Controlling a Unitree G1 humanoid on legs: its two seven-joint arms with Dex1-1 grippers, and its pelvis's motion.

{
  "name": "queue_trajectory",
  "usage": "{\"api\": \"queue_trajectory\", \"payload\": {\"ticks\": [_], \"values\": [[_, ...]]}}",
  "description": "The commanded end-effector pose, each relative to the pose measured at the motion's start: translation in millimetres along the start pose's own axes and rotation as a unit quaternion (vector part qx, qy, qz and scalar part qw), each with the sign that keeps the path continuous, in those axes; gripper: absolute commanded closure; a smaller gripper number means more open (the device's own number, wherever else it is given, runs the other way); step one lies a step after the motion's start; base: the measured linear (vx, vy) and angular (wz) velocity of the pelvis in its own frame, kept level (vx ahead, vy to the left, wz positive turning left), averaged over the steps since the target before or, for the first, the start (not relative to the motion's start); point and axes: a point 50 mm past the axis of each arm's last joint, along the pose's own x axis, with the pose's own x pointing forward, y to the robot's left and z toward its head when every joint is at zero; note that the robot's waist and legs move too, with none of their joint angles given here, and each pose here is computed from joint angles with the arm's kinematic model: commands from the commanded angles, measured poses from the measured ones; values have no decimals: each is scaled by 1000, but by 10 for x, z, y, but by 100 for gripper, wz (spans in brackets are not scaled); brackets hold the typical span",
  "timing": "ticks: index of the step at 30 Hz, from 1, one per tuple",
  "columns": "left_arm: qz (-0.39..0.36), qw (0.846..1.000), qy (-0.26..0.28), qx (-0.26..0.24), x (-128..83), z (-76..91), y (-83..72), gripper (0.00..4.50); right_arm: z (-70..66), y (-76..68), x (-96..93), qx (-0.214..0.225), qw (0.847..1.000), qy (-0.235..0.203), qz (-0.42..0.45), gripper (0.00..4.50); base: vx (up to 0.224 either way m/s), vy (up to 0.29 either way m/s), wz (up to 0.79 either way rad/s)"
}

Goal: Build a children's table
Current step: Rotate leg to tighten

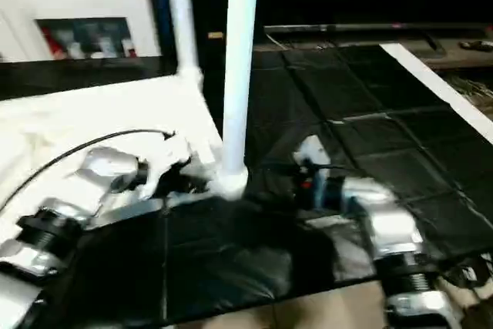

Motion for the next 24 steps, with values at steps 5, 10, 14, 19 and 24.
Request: {"api": "queue_trajectory", "payload": {"ticks": [5,10,14,19,24], "values": [[-104,992,24,67,44,38,-162,450,85,34,102,-40,998,28,48,5,0,0,0],[-139,985,34,93,52,41,-213,450,98,88,241,-53,994,37,92,5,0,0,0],[-158,981,36,104,66,56,-249,450,94,105,334,-51,992,42,112,5,0,0,0],[-170,978,37,115,88,70,-276,450,71,120,452,-30,988,50,144,58,0,0,0],[-171,977,38,118,91,66,-277,450,68,144,510,-20,984,50,168,94,0,0,0]]}}
